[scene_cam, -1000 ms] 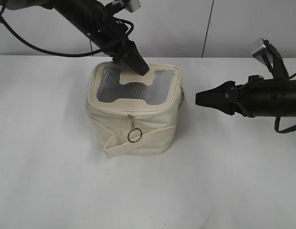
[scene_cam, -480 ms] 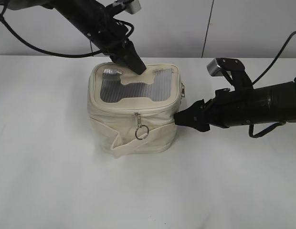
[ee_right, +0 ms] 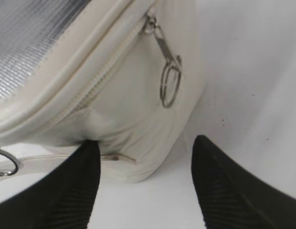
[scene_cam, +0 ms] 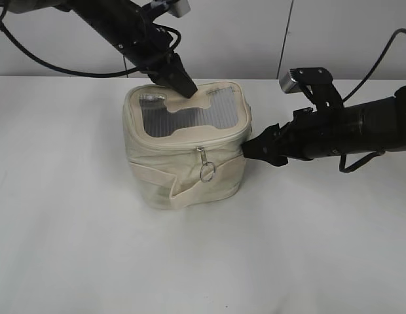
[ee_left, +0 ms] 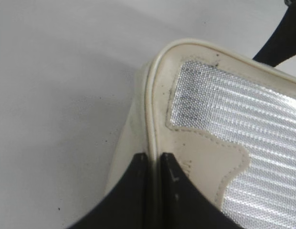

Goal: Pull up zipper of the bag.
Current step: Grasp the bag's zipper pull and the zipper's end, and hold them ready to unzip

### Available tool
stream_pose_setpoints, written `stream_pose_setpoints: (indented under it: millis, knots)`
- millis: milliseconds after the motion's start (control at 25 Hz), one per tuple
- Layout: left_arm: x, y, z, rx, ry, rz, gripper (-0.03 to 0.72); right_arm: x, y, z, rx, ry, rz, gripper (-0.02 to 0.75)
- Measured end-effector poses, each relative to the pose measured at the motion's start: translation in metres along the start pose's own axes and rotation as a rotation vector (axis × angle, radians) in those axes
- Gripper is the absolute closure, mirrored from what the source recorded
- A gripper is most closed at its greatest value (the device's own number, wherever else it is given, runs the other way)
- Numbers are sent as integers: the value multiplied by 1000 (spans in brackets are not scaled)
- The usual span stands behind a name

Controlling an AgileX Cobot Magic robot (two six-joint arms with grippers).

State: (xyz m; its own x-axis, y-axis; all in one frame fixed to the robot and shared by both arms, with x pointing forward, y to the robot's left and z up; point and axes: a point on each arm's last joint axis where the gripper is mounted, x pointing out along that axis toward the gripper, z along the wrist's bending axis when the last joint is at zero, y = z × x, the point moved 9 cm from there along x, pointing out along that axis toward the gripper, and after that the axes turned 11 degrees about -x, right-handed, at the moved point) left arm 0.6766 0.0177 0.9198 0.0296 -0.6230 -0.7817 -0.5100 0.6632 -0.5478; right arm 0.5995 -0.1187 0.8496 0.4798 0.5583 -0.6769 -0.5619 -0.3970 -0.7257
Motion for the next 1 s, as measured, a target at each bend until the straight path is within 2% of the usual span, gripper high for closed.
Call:
stream_pose_setpoints:
  millis: [240, 440, 800, 1000]
  knots:
    - [0, 0, 0, -3, 0, -1, 636, -1, 8, 0, -21, 1, 46, 264]
    - [0, 0, 0, -3, 3, 0, 638, -5, 23, -15, 23, 64, 126, 265]
    - [0, 0, -1, -5, 4, -1, 638, -7, -29, -33, 16, 114, 7, 266]
    - [0, 0, -1, -5, 5, -1, 638, 5, -33, -26, 30, 44, -5, 274]
